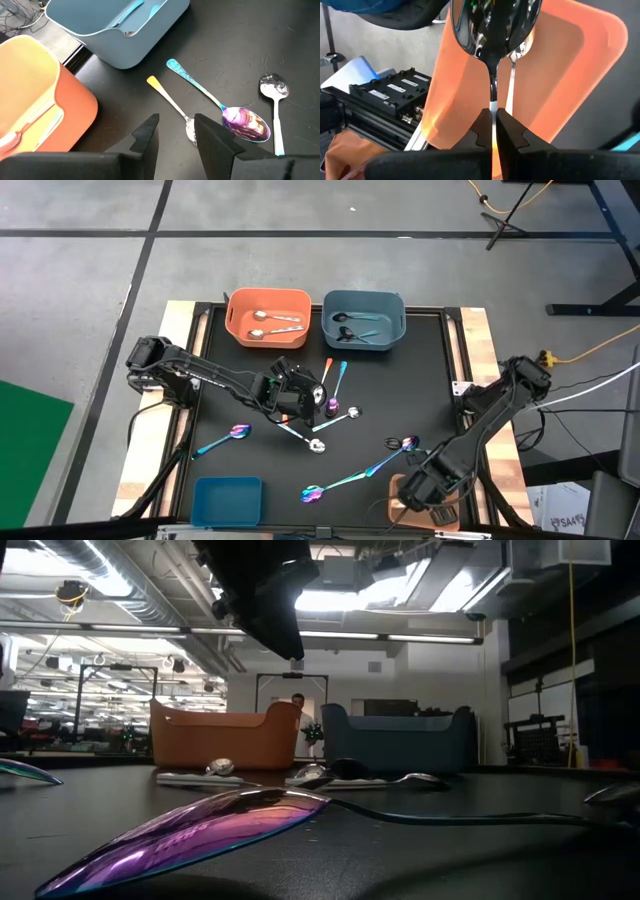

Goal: Sort silverware by color (type)
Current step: Put the orange spoon into the bottom orange bin

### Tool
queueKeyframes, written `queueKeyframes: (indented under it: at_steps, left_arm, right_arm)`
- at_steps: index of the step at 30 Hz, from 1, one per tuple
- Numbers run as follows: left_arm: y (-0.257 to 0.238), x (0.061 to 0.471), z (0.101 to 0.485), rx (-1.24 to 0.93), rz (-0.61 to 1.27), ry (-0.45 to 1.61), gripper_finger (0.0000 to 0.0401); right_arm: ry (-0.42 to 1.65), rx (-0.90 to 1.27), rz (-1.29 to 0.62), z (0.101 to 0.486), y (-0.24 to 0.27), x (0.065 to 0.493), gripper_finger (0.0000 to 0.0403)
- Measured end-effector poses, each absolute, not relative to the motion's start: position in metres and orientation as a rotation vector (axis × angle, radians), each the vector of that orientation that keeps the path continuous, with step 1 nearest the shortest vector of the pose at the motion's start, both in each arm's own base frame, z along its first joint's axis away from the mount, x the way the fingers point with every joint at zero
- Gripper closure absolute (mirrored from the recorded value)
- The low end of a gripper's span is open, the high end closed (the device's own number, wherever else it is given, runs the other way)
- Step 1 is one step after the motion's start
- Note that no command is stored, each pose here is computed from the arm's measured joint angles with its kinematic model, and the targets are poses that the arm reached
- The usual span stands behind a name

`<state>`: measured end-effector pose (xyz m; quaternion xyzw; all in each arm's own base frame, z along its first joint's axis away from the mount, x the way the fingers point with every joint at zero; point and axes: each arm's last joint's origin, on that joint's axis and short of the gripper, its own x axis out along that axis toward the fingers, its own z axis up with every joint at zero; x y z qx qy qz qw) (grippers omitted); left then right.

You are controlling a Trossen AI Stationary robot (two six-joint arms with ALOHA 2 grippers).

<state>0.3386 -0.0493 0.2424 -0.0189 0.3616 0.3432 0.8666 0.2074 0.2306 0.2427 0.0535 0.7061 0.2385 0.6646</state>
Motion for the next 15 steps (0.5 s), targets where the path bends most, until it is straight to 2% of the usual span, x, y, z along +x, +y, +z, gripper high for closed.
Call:
queueKeyframes:
  at_steps: [15]
  left_arm:
    - [-0.049,0.339,0.242,-0.039,0.718,0.757,0.0283]
  right_arm:
    - [1.765,0.123,0.479,0.230,0.228,0.202,0.0403]
